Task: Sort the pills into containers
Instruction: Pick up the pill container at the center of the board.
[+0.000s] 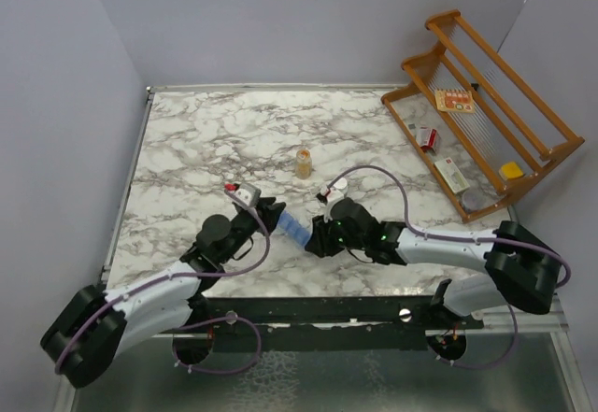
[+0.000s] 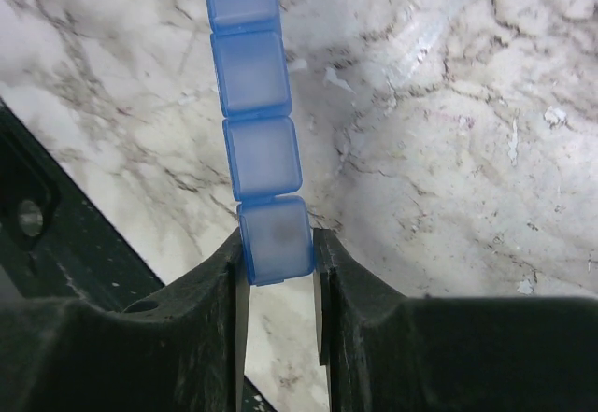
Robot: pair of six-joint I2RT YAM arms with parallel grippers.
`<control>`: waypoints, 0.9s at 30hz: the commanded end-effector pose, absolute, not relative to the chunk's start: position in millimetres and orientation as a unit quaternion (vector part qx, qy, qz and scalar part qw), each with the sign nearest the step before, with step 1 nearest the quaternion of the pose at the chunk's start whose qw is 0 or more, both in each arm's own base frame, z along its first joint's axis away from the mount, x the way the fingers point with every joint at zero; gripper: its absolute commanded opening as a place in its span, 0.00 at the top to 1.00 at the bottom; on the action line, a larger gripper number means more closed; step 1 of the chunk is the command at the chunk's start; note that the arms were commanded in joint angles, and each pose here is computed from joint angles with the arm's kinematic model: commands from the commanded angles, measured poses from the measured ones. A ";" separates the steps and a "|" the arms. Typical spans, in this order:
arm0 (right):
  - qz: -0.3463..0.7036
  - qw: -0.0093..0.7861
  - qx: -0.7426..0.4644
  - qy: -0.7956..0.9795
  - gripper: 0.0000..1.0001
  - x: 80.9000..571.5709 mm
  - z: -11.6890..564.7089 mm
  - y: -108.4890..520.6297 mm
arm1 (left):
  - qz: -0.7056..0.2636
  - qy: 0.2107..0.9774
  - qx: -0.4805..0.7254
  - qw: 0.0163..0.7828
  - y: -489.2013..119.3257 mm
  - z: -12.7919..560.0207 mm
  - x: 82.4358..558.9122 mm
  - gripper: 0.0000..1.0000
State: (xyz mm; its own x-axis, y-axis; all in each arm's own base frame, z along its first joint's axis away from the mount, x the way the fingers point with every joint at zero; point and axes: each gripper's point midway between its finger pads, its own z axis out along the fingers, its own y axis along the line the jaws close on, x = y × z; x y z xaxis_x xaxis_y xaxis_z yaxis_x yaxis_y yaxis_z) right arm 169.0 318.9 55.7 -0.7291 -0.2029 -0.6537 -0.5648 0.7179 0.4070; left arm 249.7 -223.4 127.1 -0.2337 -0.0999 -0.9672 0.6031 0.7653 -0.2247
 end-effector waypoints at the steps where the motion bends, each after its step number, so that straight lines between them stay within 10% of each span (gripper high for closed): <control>1: 0.349 0.328 -0.208 0.853 0.99 176.5 108.6 335.4 | -0.263 0.661 0.127 0.691 -187.1 180.3 249.6 0.63; 14: 0.382 0.428 -0.181 0.799 0.99 184.8 247.0 316.0 | -0.357 0.540 0.157 0.745 -182.7 234.9 196.6 0.47; 19: 0.404 0.428 -0.185 0.788 0.99 176.0 259.7 313.1 | -0.416 0.479 0.196 0.747 -195.6 253.0 170.5 0.02; 27: 0.443 0.437 -0.217 0.752 0.99 152.4 298.9 300.0 | -0.510 0.411 0.274 0.704 -227.7 285.3 135.8 0.01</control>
